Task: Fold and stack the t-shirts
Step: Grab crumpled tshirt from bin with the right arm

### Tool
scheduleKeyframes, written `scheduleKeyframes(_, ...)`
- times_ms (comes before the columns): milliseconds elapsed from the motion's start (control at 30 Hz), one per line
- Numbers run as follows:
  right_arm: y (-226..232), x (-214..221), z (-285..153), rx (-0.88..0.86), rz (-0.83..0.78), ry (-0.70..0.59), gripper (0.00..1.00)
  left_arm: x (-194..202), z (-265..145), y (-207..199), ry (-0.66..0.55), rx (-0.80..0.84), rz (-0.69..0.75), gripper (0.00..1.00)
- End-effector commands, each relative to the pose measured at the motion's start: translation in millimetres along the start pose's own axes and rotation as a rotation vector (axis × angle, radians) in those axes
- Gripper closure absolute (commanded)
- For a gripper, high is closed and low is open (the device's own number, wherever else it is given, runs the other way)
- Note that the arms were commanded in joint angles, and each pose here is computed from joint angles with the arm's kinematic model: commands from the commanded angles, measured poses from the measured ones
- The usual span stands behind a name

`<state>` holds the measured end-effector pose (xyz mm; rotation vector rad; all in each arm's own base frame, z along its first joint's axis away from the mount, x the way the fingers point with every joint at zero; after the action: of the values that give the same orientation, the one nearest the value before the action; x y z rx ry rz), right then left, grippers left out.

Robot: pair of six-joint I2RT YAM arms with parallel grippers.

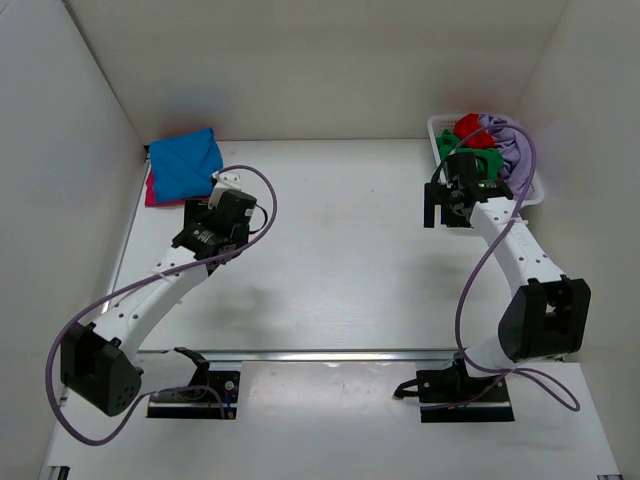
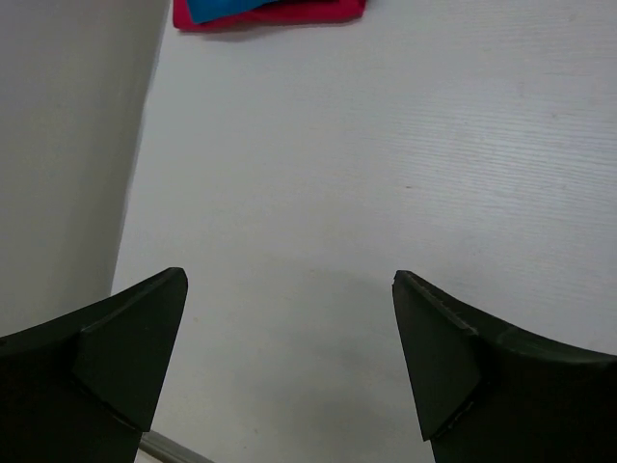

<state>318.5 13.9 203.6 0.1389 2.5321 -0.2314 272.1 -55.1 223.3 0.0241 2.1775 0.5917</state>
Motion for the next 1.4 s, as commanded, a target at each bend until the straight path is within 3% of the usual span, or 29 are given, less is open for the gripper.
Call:
scheduleKeyframes(0, -0.2, -31.9, -29.1, -0.075, -0.017, -0.158, 0.01, -9.7, -14.0, -6.1, -0.064, 0.154, -0.086, 0.01)
scheduleKeyframes(167, -11.4, -54.4, -27.8, -0.004, -0.029, -0.218, 0.01, -13.1, -15.9, 1.4, -0.086, 0.144, -0.125, 0.01)
scheduleKeyframes(233, -31.8, -76.0, -27.7, 0.004, 0.087, -0.221, 0.06, -13.5, -18.9, 6.3, -0.118, 0.099, -0.138, 0.01)
scheduleKeyframes(267, -40.4, -84.0, -22.1, -0.061, 0.132, -0.201, 0.01, -13.1, -22.9, 9.0, -0.151, 0.079, -0.149, 0.01)
scheduleKeyframes(367, -62.8, -97.4, -6.5, -0.064, 0.255, -0.186, 0.01, -16.2, -31.0, 16.4, -0.24, 0.128, -0.206, 0.01)
scheduleKeyframes(533, -66.1, -121.5, 19.1, 0.086, 0.177, -0.233, 0.01, -29.2, -38.9, 28.4, -0.333, 0.242, -0.289, 0.01)
scheduleKeyframes(833, -66.3, -151.4, 71.7, 0.077, 0.201, -0.252, 0.01, -40.7, -42.1, 39.9, -0.451, 0.284, -0.327, 0.01)
scheduleKeyframes(1033, -64.6, -161.9, 113.9, 0.039, 0.229, -0.235, 0.01, -27.3, -28.1, 19.8, -0.375, 0.289, -0.219, 0.01)
scheduleKeyframes(1233, -65.4, -171.5, 176.7, 0.07, 0.239, -0.132, 0.01, -27.6, -20.8, 22.6, -0.356, 0.246, -0.22, 0.02)
scheduleKeyframes(1267, -64.1, -171.4, 181.7, 0.065, 0.241, -0.116, 0.04, -29.1, -22.0, 22.5, -0.358, 0.253, -0.209, 0.02)
scheduleKeyframes(1300, -64.3, -176.5, 183.4, 0.062, 0.245, -0.102, 0.15, -29.6, -22.4, 21.7, -0.353, 0.247, -0.199, 0.01)
scheduleKeyframes(1333, -63.5, -178.5, 187.2, 0.068, 0.249, -0.089, 0.45, -33.8, -24.3, 23.9, -0.356, 0.24, -0.186, 0.02)
scheduleKeyframes(1367, -63.8, -177.0, 186.4, 0.084, 0.253, -0.084, 0.83, -30.6, -20.2, 23.8, -0.333, 0.22, -0.161, 0.02)
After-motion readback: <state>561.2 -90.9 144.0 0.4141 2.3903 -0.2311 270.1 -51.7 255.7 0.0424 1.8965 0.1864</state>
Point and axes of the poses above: each gripper's point midway between its finger pads, its own z axis out along the fingers, its own y axis along the line the jaws close on, x = y × z, the point moved 5 cm from there along -z, back along the fingers, and after that the axes turned 3 degrees about z, right-handed, at the moved point
